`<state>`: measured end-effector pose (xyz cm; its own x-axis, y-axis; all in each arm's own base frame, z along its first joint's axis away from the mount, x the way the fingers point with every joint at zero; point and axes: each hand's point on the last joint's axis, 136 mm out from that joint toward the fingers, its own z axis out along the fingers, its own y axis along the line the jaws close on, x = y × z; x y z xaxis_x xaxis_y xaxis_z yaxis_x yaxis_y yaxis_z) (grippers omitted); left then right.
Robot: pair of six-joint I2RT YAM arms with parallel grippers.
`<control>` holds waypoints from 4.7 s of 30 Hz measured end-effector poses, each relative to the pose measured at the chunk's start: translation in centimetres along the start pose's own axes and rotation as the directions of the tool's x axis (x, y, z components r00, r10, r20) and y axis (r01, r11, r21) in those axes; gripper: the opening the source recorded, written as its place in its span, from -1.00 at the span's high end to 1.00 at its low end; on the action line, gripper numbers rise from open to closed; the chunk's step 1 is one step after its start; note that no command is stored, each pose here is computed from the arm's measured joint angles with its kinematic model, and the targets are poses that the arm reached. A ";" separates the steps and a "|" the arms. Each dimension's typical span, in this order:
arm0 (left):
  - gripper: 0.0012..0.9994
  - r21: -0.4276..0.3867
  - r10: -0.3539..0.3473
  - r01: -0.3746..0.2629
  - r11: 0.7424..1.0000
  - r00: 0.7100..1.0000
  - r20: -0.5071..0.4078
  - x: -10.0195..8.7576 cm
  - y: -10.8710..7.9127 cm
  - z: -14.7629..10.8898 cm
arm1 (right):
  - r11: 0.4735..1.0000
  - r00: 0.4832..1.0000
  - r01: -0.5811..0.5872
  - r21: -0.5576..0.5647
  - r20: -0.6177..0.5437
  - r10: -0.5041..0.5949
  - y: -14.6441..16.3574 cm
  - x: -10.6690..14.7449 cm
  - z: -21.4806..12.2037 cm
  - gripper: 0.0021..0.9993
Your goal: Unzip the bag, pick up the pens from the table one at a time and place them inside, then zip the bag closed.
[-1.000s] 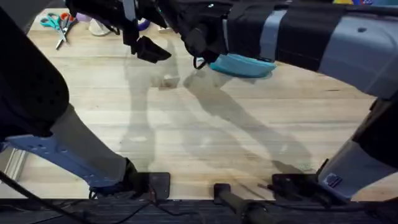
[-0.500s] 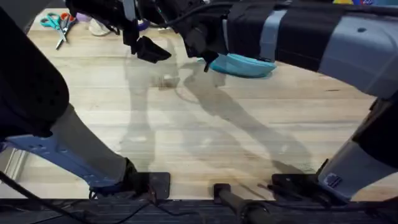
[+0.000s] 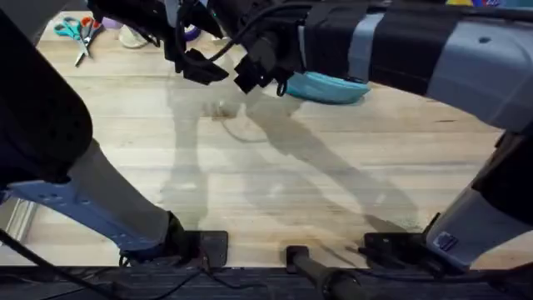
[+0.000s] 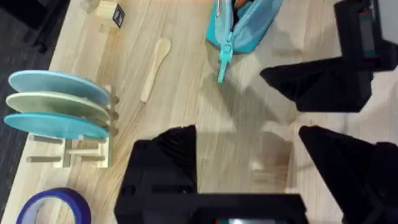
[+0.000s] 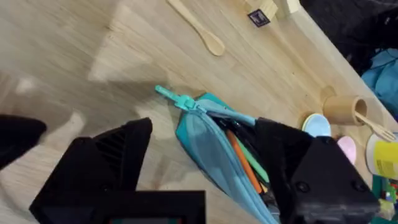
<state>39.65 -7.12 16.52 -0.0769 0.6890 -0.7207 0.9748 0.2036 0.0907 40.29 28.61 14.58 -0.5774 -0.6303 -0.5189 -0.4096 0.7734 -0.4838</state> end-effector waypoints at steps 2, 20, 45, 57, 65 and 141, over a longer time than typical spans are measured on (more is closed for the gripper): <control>-0.99 -0.001 0.000 0.000 1.000 1.000 -0.008 0.1 0.0 0.0 | 1.000 1.000 0.013 -0.008 -0.002 -0.013 0.0 0.0 0.1 -0.99; -0.99 -0.105 0.044 -0.039 0.994 0.998 0.044 2.8 1.8 -3.9 | 0.971 0.973 0.229 -0.070 0.043 -0.227 0.1 -0.7 0.7 -0.99; -0.99 -0.033 0.040 -0.033 0.999 0.968 0.246 5.1 2.0 -0.6 | 0.722 0.726 0.688 -0.074 0.108 -0.680 1.0 -0.8 0.6 -0.99; -0.99 -0.033 0.039 -0.032 0.999 0.965 0.260 5.0 2.1 -0.6 | 0.699 0.706 0.707 -0.107 0.147 -0.692 1.9 -0.7 0.6 -0.99; -0.99 -0.034 0.042 -0.034 0.999 0.965 0.260 5.0 2.1 -0.6 | 0.620 0.640 0.765 -0.172 0.092 -0.763 3.6 2.0 3.4 -0.99; -0.99 -0.038 0.043 -0.034 0.999 0.964 0.261 5.1 2.1 -0.6 | 0.681 0.690 0.722 -0.122 0.058 -0.721 4.1 2.2 9.9 0.94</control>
<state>41.20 -2.74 13.48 0.0227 0.4914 -0.8706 0.9682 0.2064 0.1417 44.32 29.69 4.48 -0.0626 -0.9968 -0.0499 -0.7819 0.0801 -0.6182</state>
